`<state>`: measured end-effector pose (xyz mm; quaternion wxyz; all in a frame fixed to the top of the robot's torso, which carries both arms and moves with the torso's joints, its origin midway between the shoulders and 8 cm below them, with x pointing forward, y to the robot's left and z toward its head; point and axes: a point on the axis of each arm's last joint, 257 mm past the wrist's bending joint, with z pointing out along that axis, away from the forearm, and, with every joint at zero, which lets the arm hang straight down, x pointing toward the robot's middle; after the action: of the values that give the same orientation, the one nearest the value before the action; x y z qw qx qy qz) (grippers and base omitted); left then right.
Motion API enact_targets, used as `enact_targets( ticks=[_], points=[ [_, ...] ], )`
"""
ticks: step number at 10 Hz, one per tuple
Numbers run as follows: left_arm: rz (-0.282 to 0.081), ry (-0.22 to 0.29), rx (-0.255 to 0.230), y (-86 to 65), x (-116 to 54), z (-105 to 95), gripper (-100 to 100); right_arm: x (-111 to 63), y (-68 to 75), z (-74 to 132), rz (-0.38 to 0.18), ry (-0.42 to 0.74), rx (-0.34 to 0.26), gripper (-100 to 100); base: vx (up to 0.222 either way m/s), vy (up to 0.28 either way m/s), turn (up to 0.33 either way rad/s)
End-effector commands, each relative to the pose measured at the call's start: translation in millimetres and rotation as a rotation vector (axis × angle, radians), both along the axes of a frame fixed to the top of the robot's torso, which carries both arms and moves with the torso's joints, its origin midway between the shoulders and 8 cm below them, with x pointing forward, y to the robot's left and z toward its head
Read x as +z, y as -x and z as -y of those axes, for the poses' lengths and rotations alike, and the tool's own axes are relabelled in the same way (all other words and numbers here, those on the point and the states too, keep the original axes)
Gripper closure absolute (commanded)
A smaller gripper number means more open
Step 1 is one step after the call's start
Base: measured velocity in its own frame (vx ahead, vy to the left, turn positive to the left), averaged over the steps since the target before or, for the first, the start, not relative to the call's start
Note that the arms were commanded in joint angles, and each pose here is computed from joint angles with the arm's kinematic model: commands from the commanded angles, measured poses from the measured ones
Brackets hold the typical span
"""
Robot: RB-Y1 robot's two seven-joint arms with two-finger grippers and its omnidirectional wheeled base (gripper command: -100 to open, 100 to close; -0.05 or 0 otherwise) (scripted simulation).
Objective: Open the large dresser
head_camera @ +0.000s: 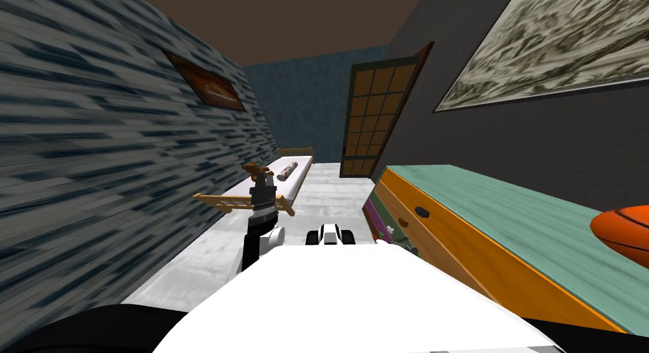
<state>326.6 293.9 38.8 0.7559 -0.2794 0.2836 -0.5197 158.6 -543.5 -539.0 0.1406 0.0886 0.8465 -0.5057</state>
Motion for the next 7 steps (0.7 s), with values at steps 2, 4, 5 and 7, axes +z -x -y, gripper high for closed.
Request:
enact_targets(
  ticks=[2, 4, 5, 7],
  points=[
    [0.0, 0.0, 0.0, 0.0, 0.0, 0.0, 0, 19.5, 3.3, 22, -0.036, 0.088, 0.002, -100, 0.041, 0.033, 0.017],
    [0.0, 0.0, 0.0, 0.0, 0.0, 0.0, 0, 31.1, 3.4, 32, -0.054, 0.138, 0.005, -100, 0.033, 0.022, 0.05],
    [0.0, 0.0, 0.0, 0.0, 0.0, 0.0, 0, 41.9, 3.0, 42, -0.068, 0.183, 0.007, -100, 0.031, 0.033, 0.066],
    [0.0, 0.0, 0.0, 0.0, 0.0, 0.0, 0, 60.4, 1.2, 56, -0.089, 0.255, 0.011, -100, 0.054, 0.055, 0.073]
  ],
)
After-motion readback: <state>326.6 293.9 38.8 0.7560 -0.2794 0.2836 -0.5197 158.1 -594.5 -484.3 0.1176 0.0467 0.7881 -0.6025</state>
